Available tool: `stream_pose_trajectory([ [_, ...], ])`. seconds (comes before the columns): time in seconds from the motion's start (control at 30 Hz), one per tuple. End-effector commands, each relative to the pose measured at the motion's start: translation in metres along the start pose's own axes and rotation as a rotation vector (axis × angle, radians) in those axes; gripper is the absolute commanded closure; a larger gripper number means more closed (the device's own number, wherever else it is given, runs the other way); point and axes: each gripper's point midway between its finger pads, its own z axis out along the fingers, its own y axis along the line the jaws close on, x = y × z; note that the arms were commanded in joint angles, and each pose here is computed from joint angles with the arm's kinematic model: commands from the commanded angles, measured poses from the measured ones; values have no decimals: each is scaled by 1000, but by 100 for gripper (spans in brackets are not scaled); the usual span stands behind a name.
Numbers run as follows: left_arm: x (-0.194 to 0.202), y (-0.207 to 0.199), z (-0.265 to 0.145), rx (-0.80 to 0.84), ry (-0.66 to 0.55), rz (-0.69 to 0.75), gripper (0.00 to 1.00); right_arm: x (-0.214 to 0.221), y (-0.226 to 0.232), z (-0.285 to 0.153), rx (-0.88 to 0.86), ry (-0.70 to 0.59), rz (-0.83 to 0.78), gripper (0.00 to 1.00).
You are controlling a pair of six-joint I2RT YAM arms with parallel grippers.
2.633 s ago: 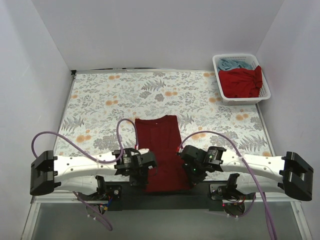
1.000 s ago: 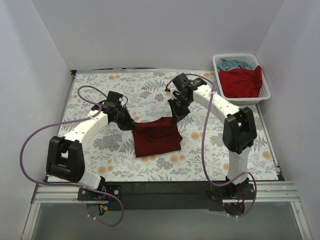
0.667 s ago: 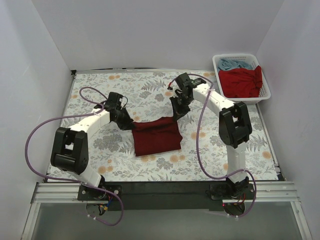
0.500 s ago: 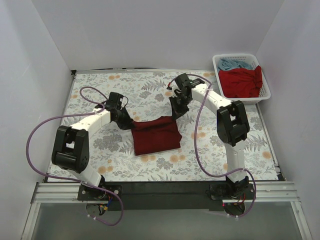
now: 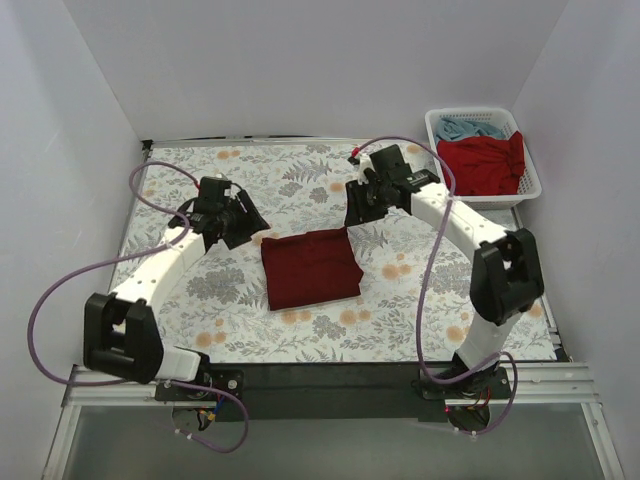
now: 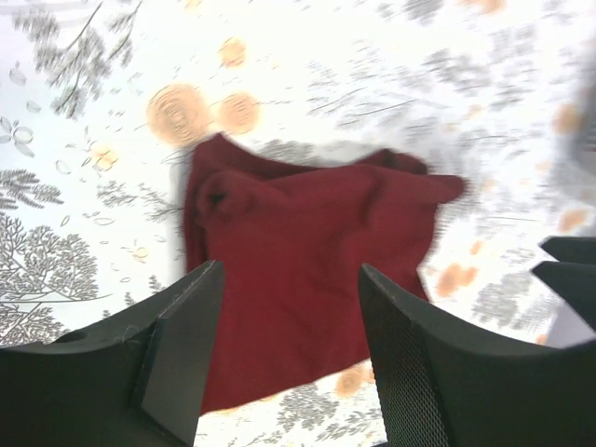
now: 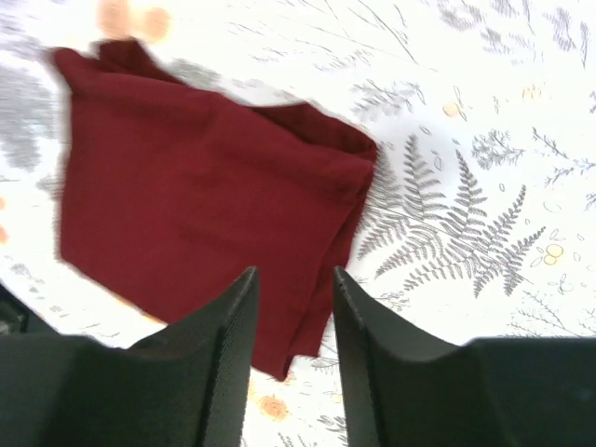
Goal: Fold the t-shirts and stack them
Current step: Fold the tshirt
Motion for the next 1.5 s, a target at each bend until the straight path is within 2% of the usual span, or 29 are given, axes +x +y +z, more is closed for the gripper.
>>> stream_pose_trajectory([
  [0.0, -9, -27, -36, 143, -80, 47, 42, -25, 36, -19, -187, -200, -75, 52],
  [0.1, 11, -47, -42, 289, -61, 82, 48, -13, 66, -22, -388, -230, -97, 49],
  [0.17, 31, -42, -31, 302, -7, 68, 54, -7, 76, -17, -474, -221, -68, 48],
  [0.2, 32, -46, -26, 328, -7, 66, 57, -13, 84, -17, -529, -255, -92, 48],
  [0.3, 42, -38, -3, 316, 34, 37, 67, -3, 83, 0, -587, -228, -43, 48],
  [0.4, 25, -32, 24, 275, -15, -15, 77, -9, 77, 20, -590, -224, -22, 49],
  [0.5, 1, -24, 41, 270, -57, -90, 82, -17, 59, 44, -577, -224, 16, 49],
  [0.63, -17, 0, 75, 210, -47, -175, 84, -19, 20, 80, -550, -220, 105, 50],
  [0.73, -15, 21, 100, 148, -16, -225, 85, -26, -1, 93, -534, -233, 147, 51],
  [0.87, -7, 35, 116, 106, 7, -243, 85, -35, -16, 93, -513, -265, 166, 52],
  [0.97, -10, 38, 113, 90, -6, -242, 84, -37, -16, 82, -500, -288, 164, 52],
  [1.07, -26, 23, 94, 126, -53, -210, 79, -38, -6, 62, -516, -312, 160, 52],
  [1.23, -47, -12, 37, 221, -149, -160, 65, -38, 26, 13, -597, -377, 127, 52],
  [1.33, -30, -32, 7, 287, -150, -141, 64, -14, 50, -3, -655, -347, 144, 52],
  [1.4, 1, -36, 2, 306, -89, -150, 63, 7, 64, -8, -676, -328, 156, 51],
  [1.47, 18, -43, -9, 338, -77, -151, 64, 31, 65, -5, -685, -304, 184, 51],
])
